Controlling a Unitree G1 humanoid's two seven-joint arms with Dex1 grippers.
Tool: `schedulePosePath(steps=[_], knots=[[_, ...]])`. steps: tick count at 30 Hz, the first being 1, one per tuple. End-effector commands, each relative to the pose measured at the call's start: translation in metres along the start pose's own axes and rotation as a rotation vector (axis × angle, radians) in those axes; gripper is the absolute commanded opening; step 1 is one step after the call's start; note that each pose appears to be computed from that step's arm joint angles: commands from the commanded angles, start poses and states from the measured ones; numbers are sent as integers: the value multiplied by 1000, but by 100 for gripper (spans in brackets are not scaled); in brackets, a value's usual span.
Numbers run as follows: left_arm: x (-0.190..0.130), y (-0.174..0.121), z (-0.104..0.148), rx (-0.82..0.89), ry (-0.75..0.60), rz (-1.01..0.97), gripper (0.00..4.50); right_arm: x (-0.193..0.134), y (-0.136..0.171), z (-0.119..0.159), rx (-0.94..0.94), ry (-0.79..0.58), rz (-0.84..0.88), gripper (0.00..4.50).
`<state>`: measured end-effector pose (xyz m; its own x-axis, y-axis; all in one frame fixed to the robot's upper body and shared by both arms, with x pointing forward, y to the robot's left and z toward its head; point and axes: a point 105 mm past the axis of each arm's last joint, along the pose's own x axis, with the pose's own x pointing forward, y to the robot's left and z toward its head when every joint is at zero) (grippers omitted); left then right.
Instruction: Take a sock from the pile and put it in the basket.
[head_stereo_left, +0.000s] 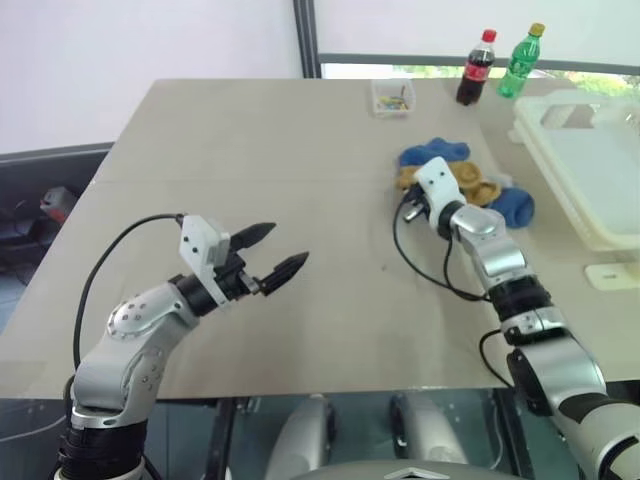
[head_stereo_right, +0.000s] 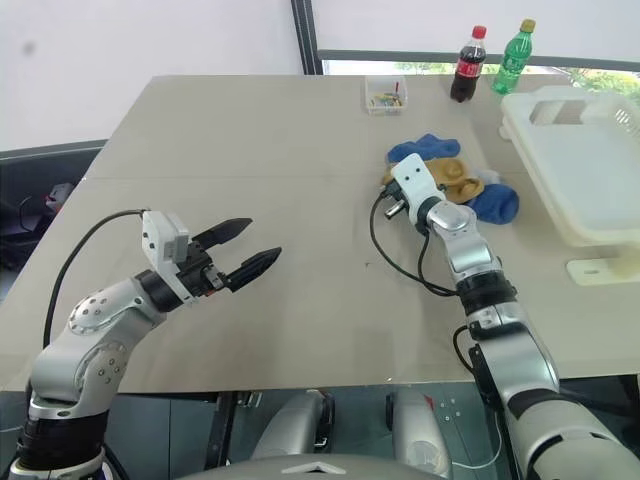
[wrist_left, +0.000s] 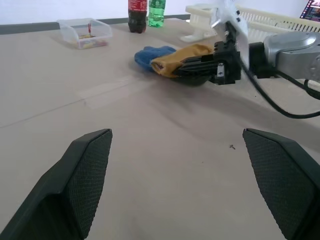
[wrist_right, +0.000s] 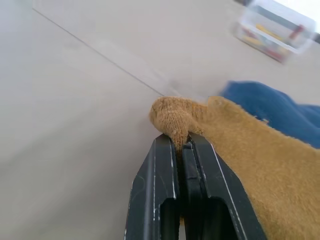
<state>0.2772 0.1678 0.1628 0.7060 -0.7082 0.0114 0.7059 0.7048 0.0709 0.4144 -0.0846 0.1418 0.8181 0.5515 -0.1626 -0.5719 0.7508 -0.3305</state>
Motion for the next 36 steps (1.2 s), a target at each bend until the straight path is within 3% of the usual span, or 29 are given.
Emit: schedulePosePath(steps=[1,11,14,17,19,25,31,36], knots=[[1,1,9,29,-36,-5,450,-12,27,17,8,-16,101,6],[3,12,-9,-12,9,3,450,-49,119,29,169,29,498,6],[1,15,-19,-30,40,1,450,-55,130,42,284,4,573,90],[2,15,-23,-41,65,-3,450,-59,133,51,310,-10,599,220],[4,12,-28,-48,90,-17,450,-66,132,53,296,-10,601,313],[5,8,-36,-95,149,-40,450,-90,111,59,269,-33,584,313],[16,1,-43,-120,183,-47,450,-64,51,38,208,11,250,313],[32,-15,-50,-175,198,-75,450,-37,24,10,163,77,124,313]])
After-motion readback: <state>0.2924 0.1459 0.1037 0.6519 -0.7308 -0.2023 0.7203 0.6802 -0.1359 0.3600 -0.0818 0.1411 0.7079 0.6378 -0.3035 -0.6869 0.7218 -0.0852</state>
